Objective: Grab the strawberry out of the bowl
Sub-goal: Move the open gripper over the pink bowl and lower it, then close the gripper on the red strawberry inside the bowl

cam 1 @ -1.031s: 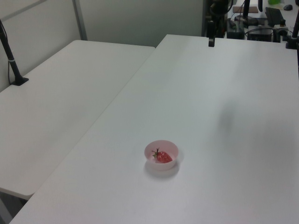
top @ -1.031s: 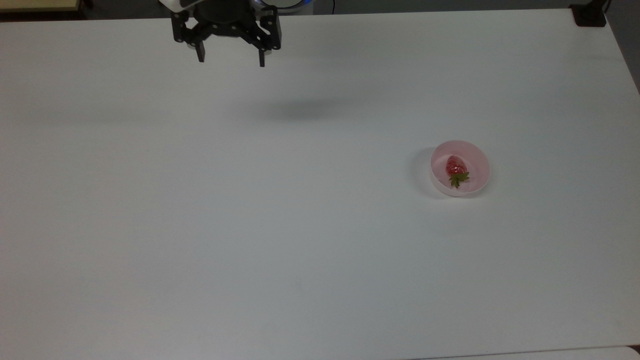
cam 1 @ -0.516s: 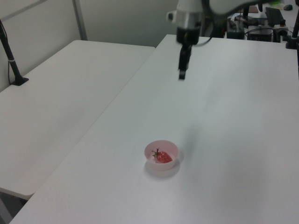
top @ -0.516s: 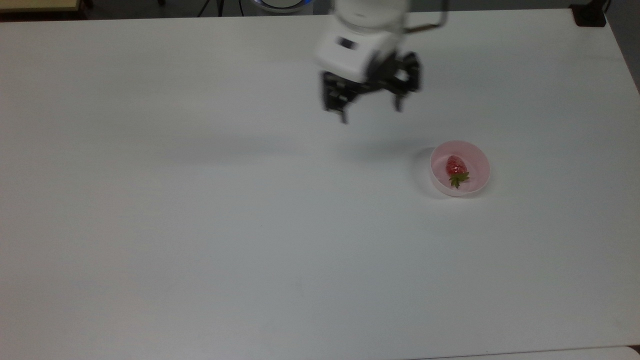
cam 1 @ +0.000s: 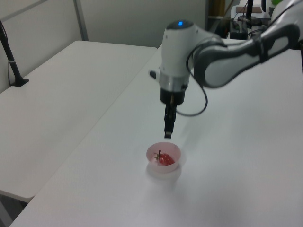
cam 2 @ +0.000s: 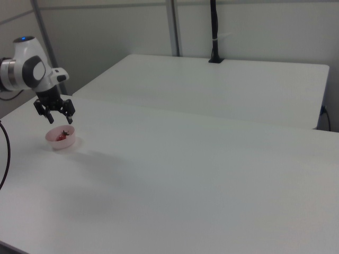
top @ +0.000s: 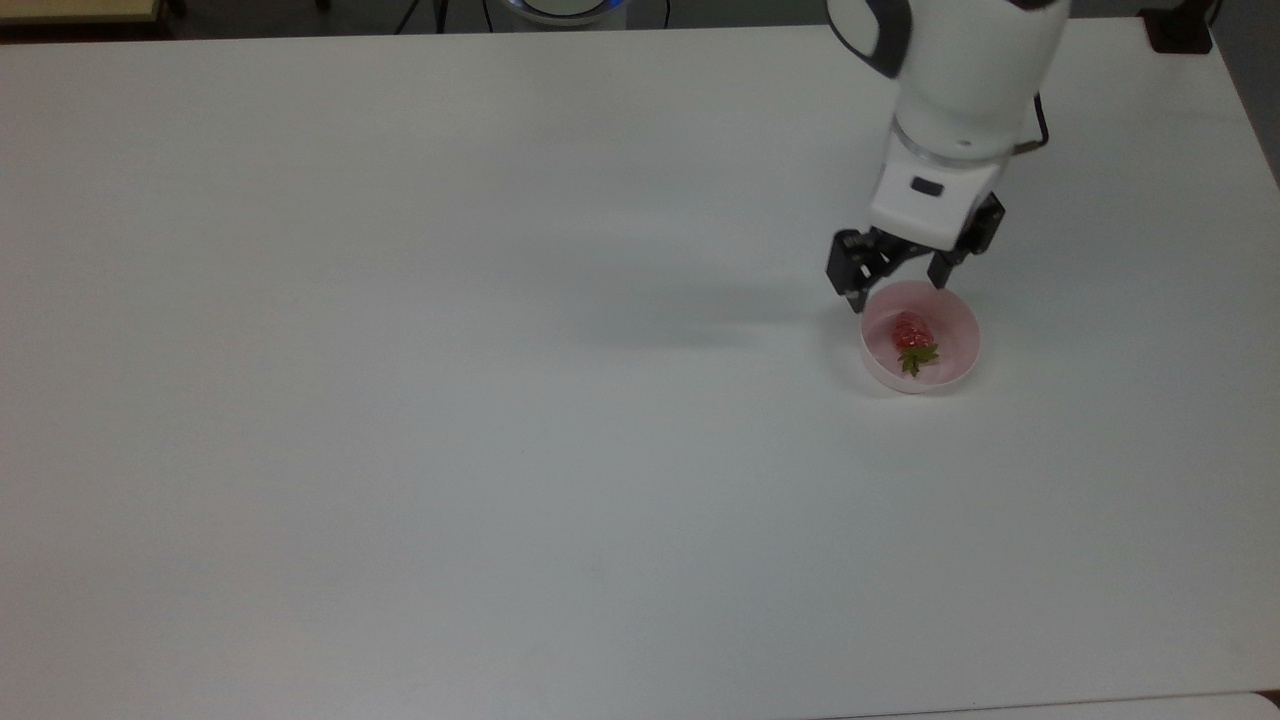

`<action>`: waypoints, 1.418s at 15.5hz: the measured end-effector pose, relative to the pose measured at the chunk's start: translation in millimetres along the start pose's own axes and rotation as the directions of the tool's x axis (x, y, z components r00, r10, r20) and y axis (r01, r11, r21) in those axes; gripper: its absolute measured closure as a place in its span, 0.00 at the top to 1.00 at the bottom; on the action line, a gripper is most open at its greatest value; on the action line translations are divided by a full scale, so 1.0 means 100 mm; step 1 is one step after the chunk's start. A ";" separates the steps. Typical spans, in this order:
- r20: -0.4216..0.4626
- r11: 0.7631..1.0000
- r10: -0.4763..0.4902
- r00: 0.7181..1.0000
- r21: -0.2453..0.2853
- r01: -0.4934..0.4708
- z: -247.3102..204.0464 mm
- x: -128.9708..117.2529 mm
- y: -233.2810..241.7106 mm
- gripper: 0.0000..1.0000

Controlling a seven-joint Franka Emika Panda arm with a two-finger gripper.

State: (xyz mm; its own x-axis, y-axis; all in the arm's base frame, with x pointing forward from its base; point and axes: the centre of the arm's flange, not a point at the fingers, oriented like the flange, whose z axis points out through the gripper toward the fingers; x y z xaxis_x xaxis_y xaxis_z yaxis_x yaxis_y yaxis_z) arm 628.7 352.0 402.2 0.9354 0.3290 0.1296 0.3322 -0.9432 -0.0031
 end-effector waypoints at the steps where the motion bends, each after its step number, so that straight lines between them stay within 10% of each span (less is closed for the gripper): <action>1: -0.011 1.000 0.003 1.000 -0.006 -0.003 0.11 0.03 -0.07 0.84; 17: -0.002 0.993 -0.078 0.997 -0.090 0.077 0.92 0.02 -0.43 0.73; 22: -0.009 0.993 -0.082 0.997 -0.091 0.081 0.90 0.04 -0.45 0.46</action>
State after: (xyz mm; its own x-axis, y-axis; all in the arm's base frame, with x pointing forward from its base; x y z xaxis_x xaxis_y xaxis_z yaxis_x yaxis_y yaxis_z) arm 628.0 400.2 313.6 0.9039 0.4049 0.1381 0.3944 -0.9137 0.0978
